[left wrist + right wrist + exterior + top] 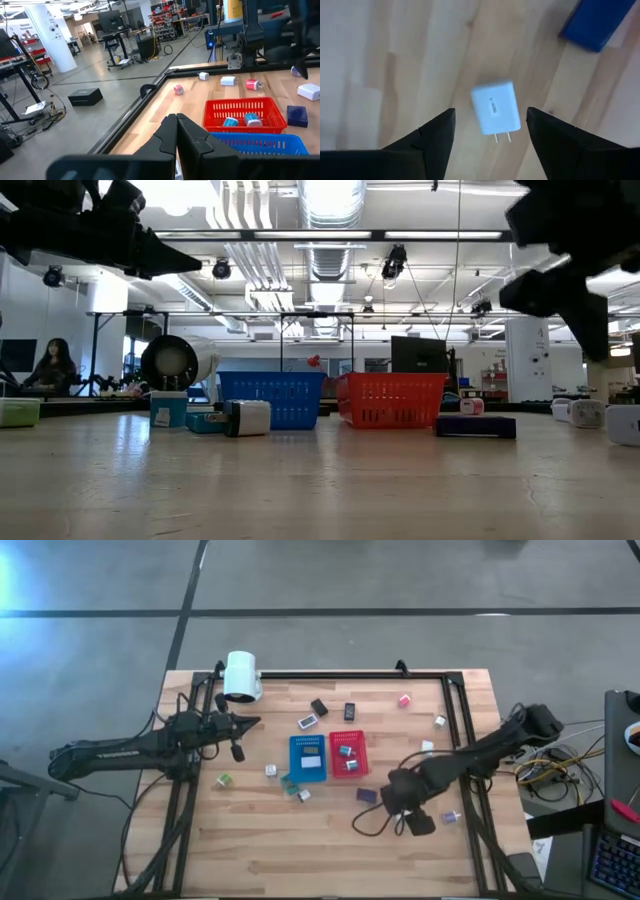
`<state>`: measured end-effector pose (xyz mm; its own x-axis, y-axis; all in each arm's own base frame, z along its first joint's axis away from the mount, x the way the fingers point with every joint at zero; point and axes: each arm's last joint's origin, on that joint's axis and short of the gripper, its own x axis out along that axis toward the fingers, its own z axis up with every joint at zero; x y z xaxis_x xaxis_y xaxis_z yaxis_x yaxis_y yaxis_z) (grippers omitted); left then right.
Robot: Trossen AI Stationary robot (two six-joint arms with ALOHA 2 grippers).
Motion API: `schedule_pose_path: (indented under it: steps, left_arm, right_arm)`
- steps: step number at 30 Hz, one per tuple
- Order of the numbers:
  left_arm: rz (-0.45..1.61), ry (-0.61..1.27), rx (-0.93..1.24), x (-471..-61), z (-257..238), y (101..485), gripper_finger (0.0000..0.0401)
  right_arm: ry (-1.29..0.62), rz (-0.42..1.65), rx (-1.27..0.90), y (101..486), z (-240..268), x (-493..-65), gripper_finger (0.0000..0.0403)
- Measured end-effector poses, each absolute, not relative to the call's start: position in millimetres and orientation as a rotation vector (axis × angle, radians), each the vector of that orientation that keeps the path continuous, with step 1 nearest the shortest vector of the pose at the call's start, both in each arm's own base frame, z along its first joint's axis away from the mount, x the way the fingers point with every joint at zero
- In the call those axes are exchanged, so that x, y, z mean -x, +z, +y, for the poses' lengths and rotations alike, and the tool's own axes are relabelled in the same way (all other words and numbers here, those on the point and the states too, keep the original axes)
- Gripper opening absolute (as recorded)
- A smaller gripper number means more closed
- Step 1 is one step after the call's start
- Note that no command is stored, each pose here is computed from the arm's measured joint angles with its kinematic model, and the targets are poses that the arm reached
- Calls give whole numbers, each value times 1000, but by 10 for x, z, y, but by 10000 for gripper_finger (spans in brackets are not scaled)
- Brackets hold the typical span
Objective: Pick & Place Office items
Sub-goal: Put the bottom white adaptor into the red bin
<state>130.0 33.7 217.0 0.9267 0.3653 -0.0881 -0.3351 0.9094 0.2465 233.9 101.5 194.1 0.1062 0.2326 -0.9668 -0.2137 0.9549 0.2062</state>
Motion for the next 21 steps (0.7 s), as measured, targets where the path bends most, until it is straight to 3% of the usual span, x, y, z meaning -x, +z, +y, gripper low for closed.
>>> schedule_pose_path:
  steps: [12, 21]
  left_arm:
    - [128, 363, -231, -1300, 338, 2175, 11]
    - [128, 363, -231, -1300, 338, 2175, 11]
  right_arm:
    - [323, 1601, 78, 1419, 1171, -2452, 286]
    - [314, 1591, 127, 1380, 1186, -2463, 254]
